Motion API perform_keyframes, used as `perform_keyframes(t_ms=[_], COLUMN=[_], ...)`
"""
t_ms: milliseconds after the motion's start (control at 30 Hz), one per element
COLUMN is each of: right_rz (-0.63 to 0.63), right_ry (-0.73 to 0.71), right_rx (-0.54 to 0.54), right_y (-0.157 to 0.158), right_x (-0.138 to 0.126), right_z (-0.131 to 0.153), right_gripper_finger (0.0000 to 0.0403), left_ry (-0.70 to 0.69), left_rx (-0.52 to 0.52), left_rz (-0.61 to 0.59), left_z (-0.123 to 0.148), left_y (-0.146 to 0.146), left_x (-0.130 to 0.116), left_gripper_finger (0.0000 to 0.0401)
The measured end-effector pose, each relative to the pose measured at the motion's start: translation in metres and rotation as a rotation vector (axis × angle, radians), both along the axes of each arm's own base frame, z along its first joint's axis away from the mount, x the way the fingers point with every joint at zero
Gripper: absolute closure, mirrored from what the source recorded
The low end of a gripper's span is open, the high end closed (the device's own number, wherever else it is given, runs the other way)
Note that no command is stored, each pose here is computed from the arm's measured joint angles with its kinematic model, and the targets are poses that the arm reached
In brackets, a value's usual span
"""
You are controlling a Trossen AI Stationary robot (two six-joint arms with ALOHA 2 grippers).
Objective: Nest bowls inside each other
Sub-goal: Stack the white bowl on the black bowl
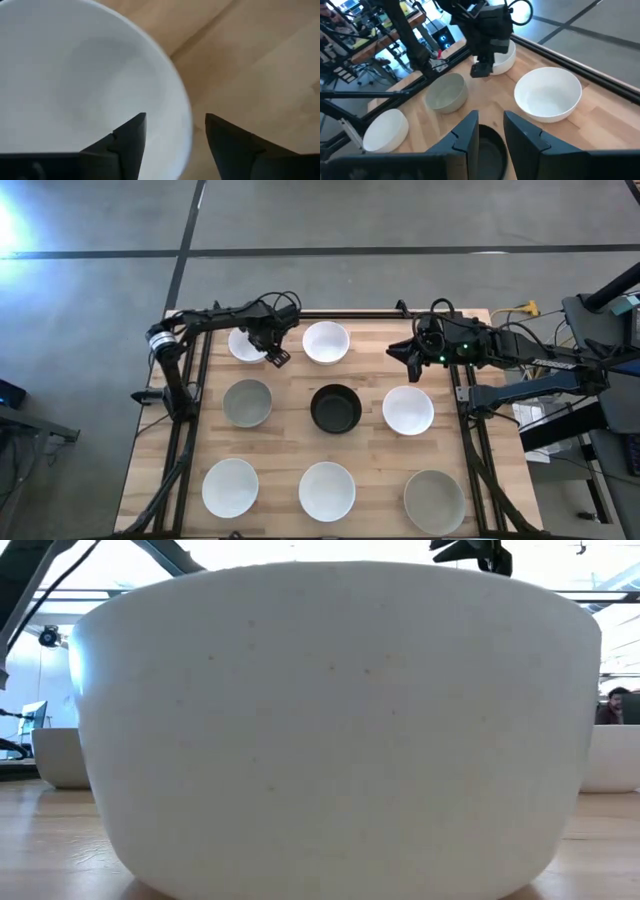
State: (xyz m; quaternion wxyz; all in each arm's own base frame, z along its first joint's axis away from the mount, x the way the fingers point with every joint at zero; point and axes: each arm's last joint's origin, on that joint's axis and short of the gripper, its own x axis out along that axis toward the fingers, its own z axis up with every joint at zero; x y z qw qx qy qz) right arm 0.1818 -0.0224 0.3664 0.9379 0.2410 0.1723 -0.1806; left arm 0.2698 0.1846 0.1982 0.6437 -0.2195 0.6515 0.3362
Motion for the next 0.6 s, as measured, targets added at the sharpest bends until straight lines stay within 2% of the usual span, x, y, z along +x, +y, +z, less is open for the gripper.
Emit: perform_keyframes(t_ms=[133, 333, 467, 600], right_rz=[-0.001, -0.004, -0.004, -0.004], right_ry=[0.000, 0.000, 0.000, 0.000], right_rx=[0.000, -0.002, -0.002, -0.002], right_y=[0.000, 0.000, 0.000, 0.000], right_x=[0.000, 0.000, 0.000, 0.000], right_z=[0.000, 0.000, 0.000, 0.000], right_gripper_finger=[0.0317, 0.0317, 0.0317, 0.0317], left_ry=[0.010, 0.028, 0.055, 0.071], left_rx=[-0.015, -0.093, -0.113, -0.126], left_rz=[-0.021, -0.052, -0.055, -0.096], left_z=[-0.007, -0.025, -0.032, -0.033], left_y=[0.002, 0.003, 0.004, 0.003], left_x=[0.003, 0.007, 0.007, 0.007], left_gripper_finger=[0.0211, 0.0219, 0.0266, 0.0346])
